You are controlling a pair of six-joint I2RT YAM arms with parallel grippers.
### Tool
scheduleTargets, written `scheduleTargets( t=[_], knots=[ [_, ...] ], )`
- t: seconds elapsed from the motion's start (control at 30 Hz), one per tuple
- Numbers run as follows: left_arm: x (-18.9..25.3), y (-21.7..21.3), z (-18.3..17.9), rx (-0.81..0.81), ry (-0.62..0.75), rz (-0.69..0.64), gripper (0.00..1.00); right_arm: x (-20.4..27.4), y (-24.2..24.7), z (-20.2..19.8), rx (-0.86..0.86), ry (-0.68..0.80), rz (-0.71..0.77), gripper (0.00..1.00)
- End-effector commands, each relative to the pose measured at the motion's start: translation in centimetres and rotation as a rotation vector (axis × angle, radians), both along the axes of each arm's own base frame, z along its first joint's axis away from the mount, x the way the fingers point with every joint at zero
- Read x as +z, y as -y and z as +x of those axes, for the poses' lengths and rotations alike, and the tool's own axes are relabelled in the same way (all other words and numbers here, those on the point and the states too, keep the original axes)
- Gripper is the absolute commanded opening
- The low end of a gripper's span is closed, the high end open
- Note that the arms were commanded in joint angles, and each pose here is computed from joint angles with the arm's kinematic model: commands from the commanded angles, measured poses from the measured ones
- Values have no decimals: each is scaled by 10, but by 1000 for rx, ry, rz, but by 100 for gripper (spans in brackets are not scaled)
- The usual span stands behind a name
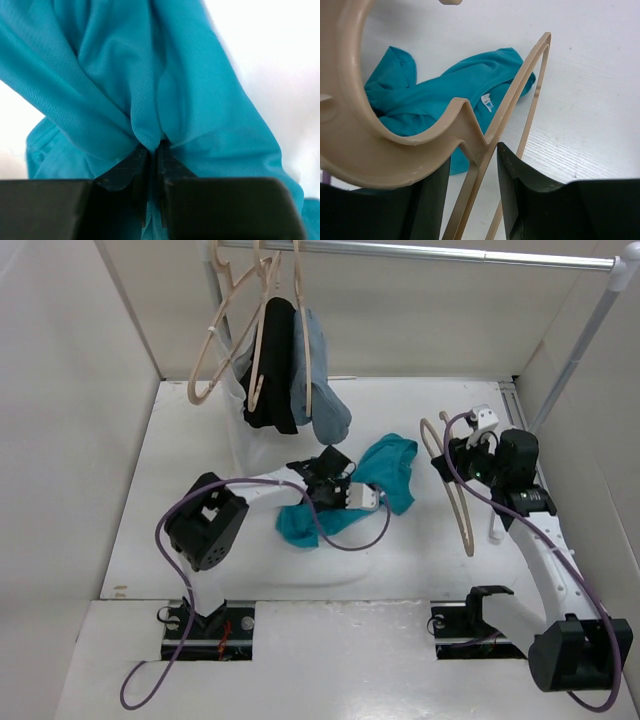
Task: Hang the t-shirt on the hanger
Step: Grab a hanger with the right arm, then place tshirt on hanger
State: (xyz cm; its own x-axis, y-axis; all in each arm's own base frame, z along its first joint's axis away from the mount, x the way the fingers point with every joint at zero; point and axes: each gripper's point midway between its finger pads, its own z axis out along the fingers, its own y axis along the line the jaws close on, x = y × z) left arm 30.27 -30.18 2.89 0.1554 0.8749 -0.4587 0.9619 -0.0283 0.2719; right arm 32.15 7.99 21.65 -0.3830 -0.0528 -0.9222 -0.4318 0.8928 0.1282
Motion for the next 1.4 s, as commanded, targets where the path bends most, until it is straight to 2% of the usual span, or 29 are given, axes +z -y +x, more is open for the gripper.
scheduleTargets(
  t=[0.0,0.03,0.07,0.1,0.17,0.23,0.3,0.33,0.37,0.43,0.5,0.57,0.67,0.73,0.77,0.8,0.9,0.93,1.03,1.07,1.13,1.23,1.37],
  knots=[
    [10,-48,-37,-164,10,132,1,20,-15,-14,100,60,38,0],
    [7,-63,-44,-195,0,166,1,16,-18,-19,129,51,42,0],
    [0,-77,-59,-292,-14,212,1,20,-21,-25,159,76,29,0],
    [5,-95,-73,-327,-51,244,7,19,-21,-29,175,77,16,0],
    [14,-103,-87,-392,-92,223,32,13,-19,-40,181,43,-16,0],
    [34,-96,-96,-419,-115,133,46,11,-16,-48,184,35,-42,0],
    [59,-73,-86,-392,-90,18,58,9,-19,-52,201,33,-33,0],
    [72,-55,-78,-374,-73,-57,59,10,-22,-55,206,39,-9,0],
    [85,-36,-82,-313,-139,-163,60,15,-28,-57,232,62,16,0],
    [119,2,-70,-264,-139,-284,60,5,-31,-62,230,30,52,0],
    [130,37,-67,-189,-200,-357,60,3,-31,-64,226,20,63,0],
    [148,70,-50,-158,-181,-441,60,6,-30,-67,212,27,64,0],
    [158,97,-29,-33,-209,-517,60,9,-24,-68,175,32,47,0],
    [141,113,-8,40,-229,-513,58,7,-19,-69,146,8,36,0],
    [158,126,2,56,-225,-553,58,11,-18,-68,140,16,25,0],
    [136,127,12,93,-267,-517,58,8,-16,-69,132,5,21,0],
    [132,142,21,106,-301,-527,58,7,-12,-69,89,-12,28,0],
    [118,142,29,134,-286,-507,58,5,-10,-69,77,-23,23,0],
    [112,145,49,200,-199,-503,50,7,-10,-73,77,-14,23,0],
    [105,140,63,226,-125,-471,48,7,-10,-73,77,-13,23,0],
    [98,137,69,252,-67,-431,47,13,-10,-76,78,13,22,0],
    [82,132,79,295,-37,-396,47,11,-10,-78,78,13,22,0],
    [65,133,72,263,-79,-361,47,6,-13,-83,98,-7,32,0]
  ],
)
